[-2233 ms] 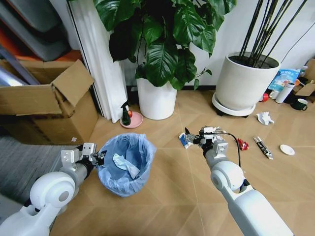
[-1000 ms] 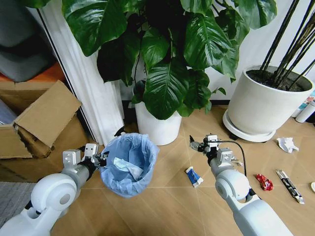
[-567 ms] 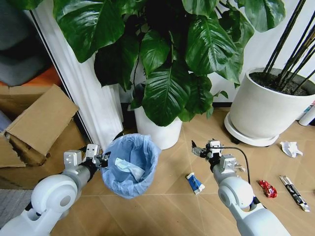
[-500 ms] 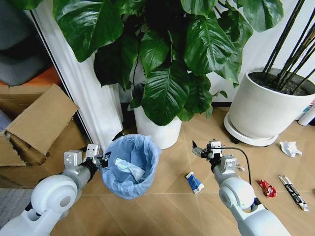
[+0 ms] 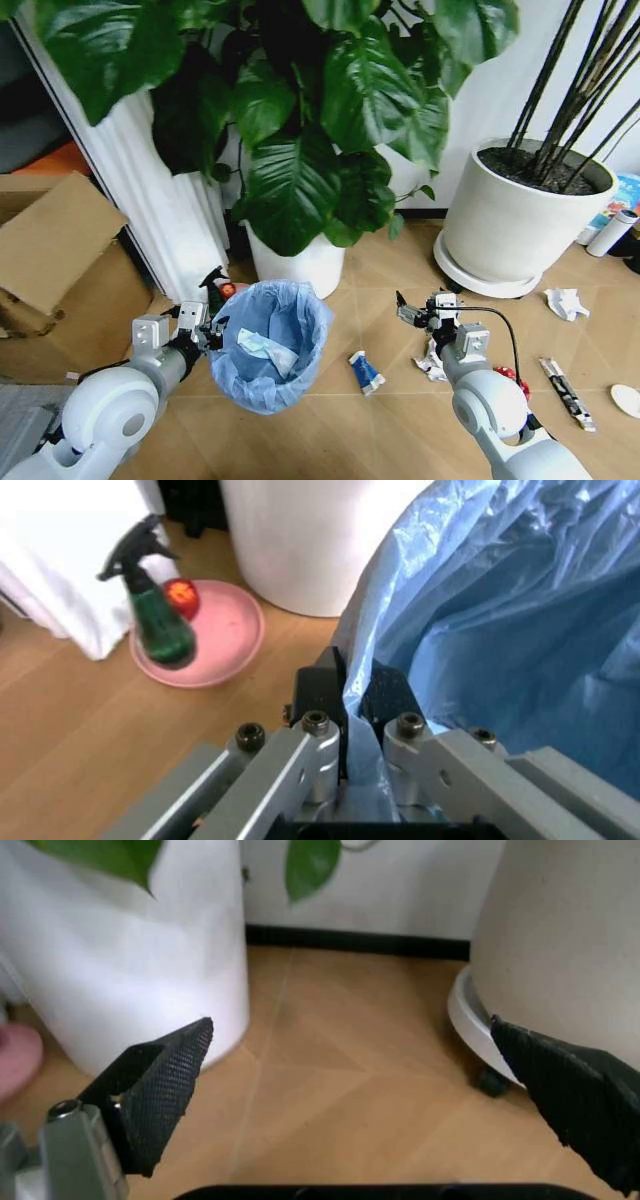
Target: Pick up the trash bin and place the garbage on the floor into it.
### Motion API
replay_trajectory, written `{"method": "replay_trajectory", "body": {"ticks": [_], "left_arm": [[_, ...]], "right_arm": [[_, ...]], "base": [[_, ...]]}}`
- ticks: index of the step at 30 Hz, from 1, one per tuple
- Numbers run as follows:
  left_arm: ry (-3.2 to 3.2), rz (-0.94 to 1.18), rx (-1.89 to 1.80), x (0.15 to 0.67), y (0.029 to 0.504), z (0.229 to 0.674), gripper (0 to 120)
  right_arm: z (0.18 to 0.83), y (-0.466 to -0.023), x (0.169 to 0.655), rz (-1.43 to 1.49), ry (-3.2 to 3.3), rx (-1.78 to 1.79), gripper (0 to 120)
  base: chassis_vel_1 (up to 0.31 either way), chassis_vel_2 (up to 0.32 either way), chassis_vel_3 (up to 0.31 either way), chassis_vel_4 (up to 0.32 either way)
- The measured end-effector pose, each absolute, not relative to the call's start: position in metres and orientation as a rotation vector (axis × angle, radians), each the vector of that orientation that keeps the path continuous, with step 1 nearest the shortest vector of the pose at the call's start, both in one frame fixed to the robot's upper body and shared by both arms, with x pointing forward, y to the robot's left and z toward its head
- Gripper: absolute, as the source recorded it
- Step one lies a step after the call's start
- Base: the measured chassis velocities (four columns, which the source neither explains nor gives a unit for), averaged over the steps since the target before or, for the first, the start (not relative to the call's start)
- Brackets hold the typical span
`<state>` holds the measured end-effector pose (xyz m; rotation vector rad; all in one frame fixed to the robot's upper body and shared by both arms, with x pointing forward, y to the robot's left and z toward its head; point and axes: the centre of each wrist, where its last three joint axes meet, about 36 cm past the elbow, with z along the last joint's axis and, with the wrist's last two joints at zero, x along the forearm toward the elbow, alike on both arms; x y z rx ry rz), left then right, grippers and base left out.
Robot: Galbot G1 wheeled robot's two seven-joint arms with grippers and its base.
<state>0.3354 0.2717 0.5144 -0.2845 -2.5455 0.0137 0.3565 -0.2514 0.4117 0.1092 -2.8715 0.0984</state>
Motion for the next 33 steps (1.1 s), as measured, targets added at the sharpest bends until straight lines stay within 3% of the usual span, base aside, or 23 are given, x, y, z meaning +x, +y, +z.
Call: {"method": "replay_trajectory", "body": {"ticks": [8,13,33], "left_arm": [[-2.555,0.023,-0.273,0.332,0.271,0.515,0],[-2.544,0.035,-0.274,0.324,0.266,0.51,0],[-2.559,0.019,-0.239,0.324,0.272,0.51,0]], "right_arm": [[0.365,-0.314,0.351,0.297,-2.683,0.384,100],[0.337,-0.33,0.354,0.29,-2.569,0.535,100],[0.236,-0.265,0.412,0.221,-2.37,0.752,100]], "base": [[-0.025,-0.03,0.024,0.032],[0.009,0.013,-0.008,-0.009],[0.0,0.0,0.0,0.0]]}}
